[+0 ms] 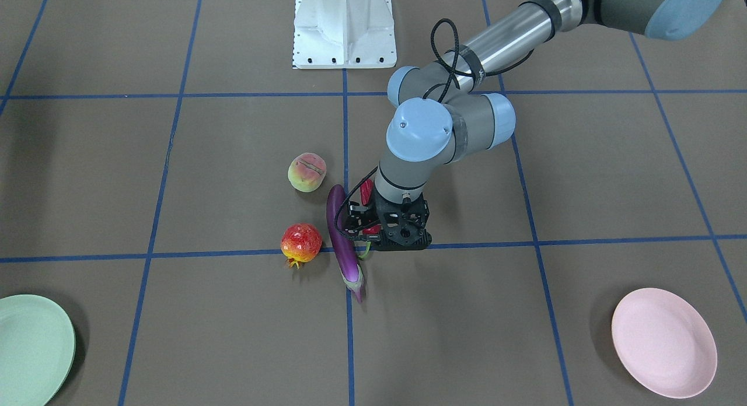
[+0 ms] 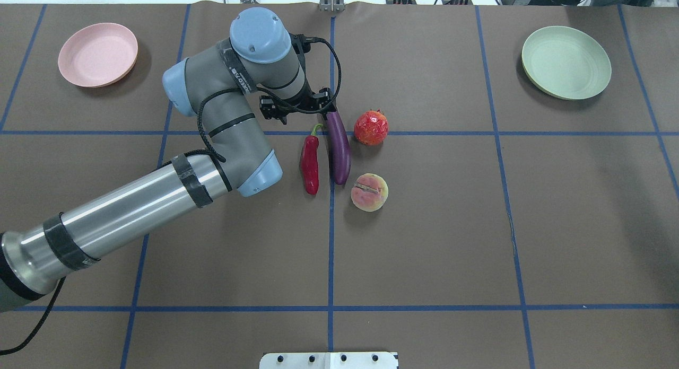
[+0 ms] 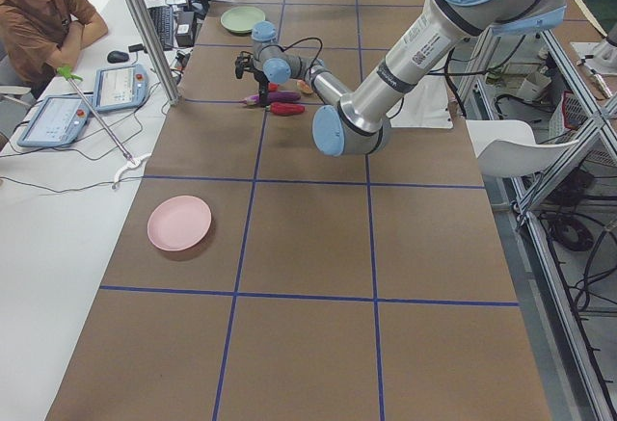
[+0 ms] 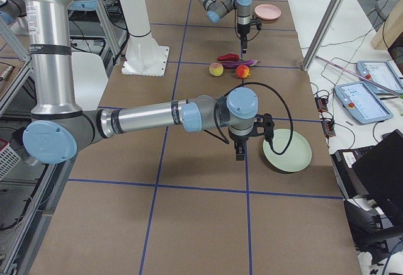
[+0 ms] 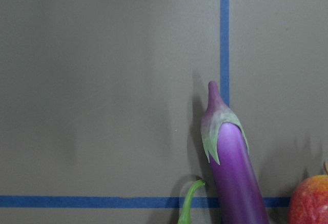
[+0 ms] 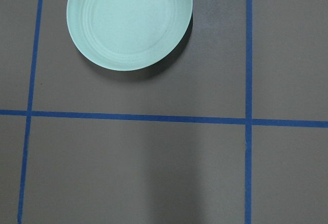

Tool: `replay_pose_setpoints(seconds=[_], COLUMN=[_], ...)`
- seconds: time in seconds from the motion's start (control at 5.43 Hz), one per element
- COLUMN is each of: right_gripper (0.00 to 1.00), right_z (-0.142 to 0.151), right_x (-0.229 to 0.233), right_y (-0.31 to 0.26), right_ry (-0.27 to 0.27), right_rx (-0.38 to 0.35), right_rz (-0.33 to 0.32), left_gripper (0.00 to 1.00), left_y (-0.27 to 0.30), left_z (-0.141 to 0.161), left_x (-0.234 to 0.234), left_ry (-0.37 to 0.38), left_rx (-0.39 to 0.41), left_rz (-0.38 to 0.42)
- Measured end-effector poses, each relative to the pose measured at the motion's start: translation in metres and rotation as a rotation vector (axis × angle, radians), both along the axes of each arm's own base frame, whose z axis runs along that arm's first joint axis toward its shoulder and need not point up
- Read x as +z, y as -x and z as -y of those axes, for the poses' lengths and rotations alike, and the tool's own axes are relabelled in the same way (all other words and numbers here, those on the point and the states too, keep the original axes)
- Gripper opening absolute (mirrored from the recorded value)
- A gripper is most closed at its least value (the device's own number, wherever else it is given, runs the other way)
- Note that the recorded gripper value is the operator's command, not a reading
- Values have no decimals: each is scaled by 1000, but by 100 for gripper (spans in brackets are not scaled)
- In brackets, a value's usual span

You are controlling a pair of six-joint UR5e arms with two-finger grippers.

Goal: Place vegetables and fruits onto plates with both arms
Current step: 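Reach the left gripper down and grasp the red chili pepper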

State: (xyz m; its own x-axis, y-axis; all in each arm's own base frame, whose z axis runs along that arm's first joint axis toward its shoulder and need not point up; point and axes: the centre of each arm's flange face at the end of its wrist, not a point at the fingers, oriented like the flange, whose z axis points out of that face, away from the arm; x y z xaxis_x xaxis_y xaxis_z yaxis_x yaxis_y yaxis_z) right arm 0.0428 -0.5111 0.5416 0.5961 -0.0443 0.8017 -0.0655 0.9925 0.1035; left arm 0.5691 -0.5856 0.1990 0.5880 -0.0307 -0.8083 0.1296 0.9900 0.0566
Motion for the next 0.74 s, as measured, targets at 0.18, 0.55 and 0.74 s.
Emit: replay_pose_setpoints(seconds=[0.18,0.55,0.74], right_gripper=[100,100,100], right_z=[3,9,11], right_x=[-6,-14,-17], right_y=[2,4,6], right_ry=[-2,18,34], right_rx=[2,22,35], right_rz=[5,10,13], left_gripper=[97,87,76], left_y=[-12,-29,-35], left_z=[-8,-20,-24], left_x=[5,17,21], left_ry=[2,12,16], left_rx=[16,42,51], left_rz=[8,26,32])
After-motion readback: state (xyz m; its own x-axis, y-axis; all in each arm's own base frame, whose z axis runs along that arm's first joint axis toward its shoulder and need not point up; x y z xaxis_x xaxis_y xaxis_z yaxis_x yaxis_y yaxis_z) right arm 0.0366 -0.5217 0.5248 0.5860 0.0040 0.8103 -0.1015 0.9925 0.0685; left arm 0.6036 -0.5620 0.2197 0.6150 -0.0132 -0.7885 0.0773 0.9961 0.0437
